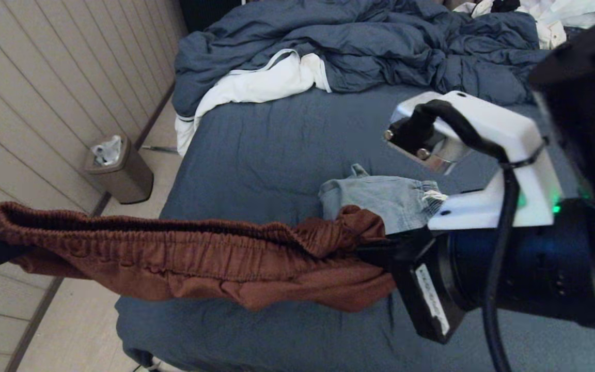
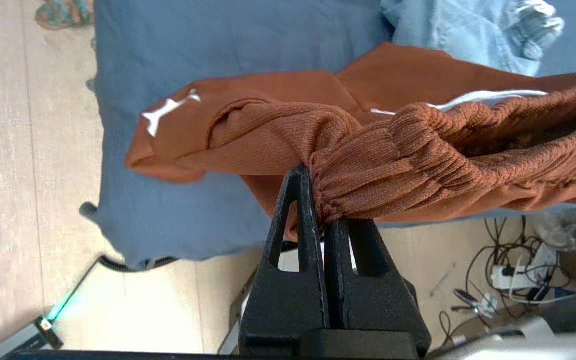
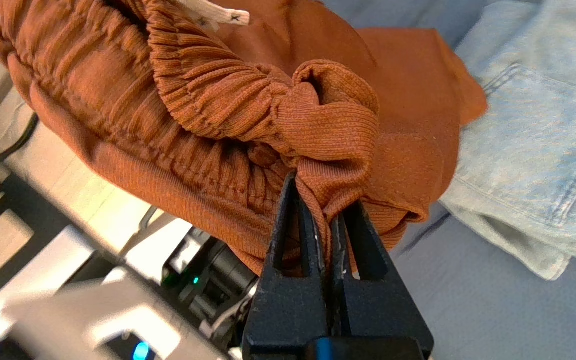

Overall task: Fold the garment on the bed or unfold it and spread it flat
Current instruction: Unford the brown shorts

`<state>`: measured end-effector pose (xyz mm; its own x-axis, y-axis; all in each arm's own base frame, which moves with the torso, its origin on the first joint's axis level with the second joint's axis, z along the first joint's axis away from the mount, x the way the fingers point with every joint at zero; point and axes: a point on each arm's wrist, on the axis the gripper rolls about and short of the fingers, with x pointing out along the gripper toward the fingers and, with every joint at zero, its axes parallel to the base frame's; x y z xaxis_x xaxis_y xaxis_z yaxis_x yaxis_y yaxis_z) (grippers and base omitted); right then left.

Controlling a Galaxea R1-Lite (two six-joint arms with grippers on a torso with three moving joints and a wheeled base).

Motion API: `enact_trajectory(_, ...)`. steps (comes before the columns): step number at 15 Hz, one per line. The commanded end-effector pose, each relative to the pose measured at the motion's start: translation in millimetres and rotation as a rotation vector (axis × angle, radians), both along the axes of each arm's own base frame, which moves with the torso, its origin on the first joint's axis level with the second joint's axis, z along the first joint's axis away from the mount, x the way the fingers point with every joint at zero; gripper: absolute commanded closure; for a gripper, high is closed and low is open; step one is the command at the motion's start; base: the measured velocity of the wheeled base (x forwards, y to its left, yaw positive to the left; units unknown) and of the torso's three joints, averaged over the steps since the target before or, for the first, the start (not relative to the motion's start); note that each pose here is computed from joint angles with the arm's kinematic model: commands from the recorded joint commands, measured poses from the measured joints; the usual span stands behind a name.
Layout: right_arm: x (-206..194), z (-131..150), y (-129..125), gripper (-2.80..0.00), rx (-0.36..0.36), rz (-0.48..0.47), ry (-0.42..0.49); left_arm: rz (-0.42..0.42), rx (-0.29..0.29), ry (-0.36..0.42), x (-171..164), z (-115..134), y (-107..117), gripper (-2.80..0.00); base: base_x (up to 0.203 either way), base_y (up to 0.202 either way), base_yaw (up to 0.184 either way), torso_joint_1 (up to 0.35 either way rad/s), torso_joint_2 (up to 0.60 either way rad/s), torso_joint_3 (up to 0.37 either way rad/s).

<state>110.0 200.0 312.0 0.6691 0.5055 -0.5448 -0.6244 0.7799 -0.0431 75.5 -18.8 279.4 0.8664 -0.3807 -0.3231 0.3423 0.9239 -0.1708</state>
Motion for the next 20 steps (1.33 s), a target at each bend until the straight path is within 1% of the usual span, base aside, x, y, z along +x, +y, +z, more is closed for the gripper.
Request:
enact_trajectory(1, -11.0, 6.8, -12.5, 0.0, 0.019, 0.019, -0.007, -0.003, -0.011, -0.055, -22.6, 5.5, 4.0, 0.0, 0.0, 0.0, 0.0, 0.0, 0.0, 0.0)
enact_trajectory(2, -13.8, 5.9, -13.9, 0.0, 0.011, 0.031, 0.003, -0.011, -0.012, -0.054, -27.5, 6.0, 4.6, 0.0, 0.0, 0.0, 0.0, 0.0, 0.0, 0.0)
enact_trajectory(4, -15.5, 3.8, -14.0, 0.0, 0.013, 0.059, 0.023, -0.074, -0.027, -0.032, -31.7, 4.2, 3.7, 0.0, 0.0, 0.0, 0.0, 0.0, 0.0, 0.0)
enact_trajectory(6, -20.2, 4.7, -13.1, 0.0, 0.027, 0.112, 0.042, -0.108, -0.037, -0.022, -34.7, 3.4, 3.5, 0.0, 0.0, 0.0, 0.0, 0.0, 0.0, 0.0)
enact_trajectory(11, -39.2, 7.4, -6.2, 0.0, 0.039, 0.234, 0.052, -0.111, -0.047, -0.085, -54.9, 6.2, 7.4, 0.0, 0.0, 0.0, 0.0, 0.0, 0.0, 0.0)
enact_trajectory(12, -44.2, 7.9, -4.5, 0.0, 0.041, 0.261, 0.053, -0.127, -0.052, -0.087, -57.8, 7.8, 7.7, 0.0, 0.0, 0.0, 0.0, 0.0, 0.0, 0.0)
enact_trajectory(14, -48.8, 15.2, -2.7, 0.0, 0.072, 0.297, 0.054, -0.182, -0.075, -0.077, -60.6, 16.5, 6.9, 0.0, 0.0, 0.0, 0.0, 0.0, 0.0, 0.0)
enact_trajectory(15, -50.9, 20.0, -2.5, 0.0, 0.096, 0.331, 0.066, -0.2, -0.084, -0.074, -63.6, 21.7, 7.1, 0.0, 0.0, 0.0, 0.0, 0.0, 0.0, 0.0)
enact_trajectory(17, -54.0, 23.6, -4.3, 0.0, 0.112, 0.386, 0.116, -0.213, -0.092, -0.07, -71.0, 25.9, 8.3, 0.0, 0.0, 0.0, 0.0, 0.0, 0.0, 0.0)
enact_trajectory(18, -54.6, 22.4, -4.0, 0.0, 0.113, 0.406, 0.154, -0.211, -0.092, -0.07, -75.2, 23.0, 9.2, 0.0, 0.0, 0.0, 0.0, 0.0, 0.0, 0.0)
enact_trajectory(20, -50.9, 14.0, 2.5, 0.0, 0.092, 0.425, 0.207, -0.21, -0.087, -0.024, -80.0, 12.6, 10.1, 0.0, 0.0, 0.0, 0.0, 0.0, 0.0, 0.0)
